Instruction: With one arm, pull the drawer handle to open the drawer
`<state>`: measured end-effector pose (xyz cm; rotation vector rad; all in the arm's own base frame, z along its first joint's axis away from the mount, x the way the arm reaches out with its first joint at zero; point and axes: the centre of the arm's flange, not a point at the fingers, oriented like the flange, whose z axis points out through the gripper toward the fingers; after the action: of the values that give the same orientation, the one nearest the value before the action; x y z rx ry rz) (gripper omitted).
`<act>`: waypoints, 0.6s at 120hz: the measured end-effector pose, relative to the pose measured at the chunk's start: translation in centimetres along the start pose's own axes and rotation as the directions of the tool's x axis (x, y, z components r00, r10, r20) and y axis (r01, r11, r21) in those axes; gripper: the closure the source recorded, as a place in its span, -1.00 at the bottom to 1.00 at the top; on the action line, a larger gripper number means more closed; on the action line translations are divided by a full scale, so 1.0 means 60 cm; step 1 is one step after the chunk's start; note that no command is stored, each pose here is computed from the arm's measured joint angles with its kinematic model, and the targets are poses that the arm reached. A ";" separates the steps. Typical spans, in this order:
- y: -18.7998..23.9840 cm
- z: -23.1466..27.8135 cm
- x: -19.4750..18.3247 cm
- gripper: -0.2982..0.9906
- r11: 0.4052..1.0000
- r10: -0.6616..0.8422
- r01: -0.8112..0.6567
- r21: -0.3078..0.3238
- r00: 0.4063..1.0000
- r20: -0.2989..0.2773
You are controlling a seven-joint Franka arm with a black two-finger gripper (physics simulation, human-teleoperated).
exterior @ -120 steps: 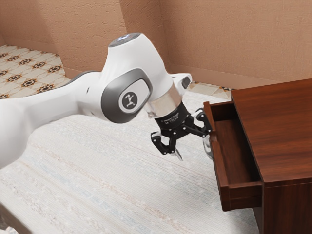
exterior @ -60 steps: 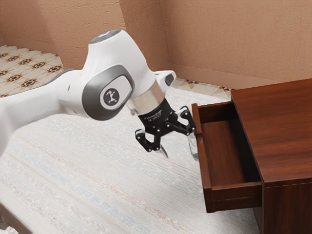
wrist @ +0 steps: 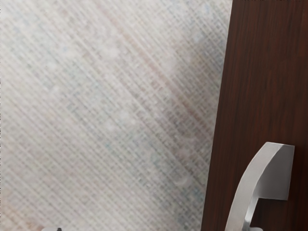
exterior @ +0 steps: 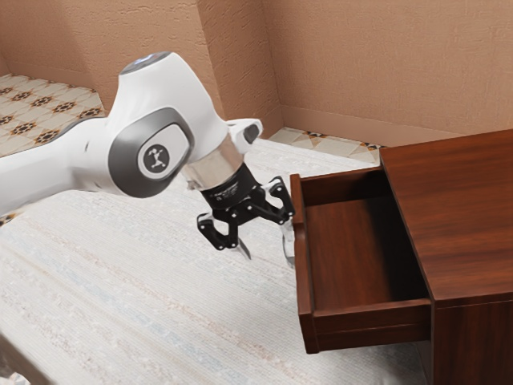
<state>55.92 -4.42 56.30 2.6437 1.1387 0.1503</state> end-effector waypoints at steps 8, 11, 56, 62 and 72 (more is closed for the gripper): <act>-0.002 -0.001 0.001 -0.23 1.000 0.004 -0.004 0.000 1.000 0.000; -0.002 -0.002 0.001 -0.23 1.000 0.005 -0.005 -0.001 1.000 0.000; -0.011 -0.022 0.023 -0.23 1.000 0.003 -0.004 -0.015 1.000 -0.018; -0.009 -0.035 0.027 -0.24 1.000 0.003 -0.004 -0.026 1.000 -0.030; 0.007 -0.068 0.023 -0.24 0.998 0.020 -0.023 -0.054 0.998 -0.053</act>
<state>56.38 -2.93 60.31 2.6193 1.1062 0.2527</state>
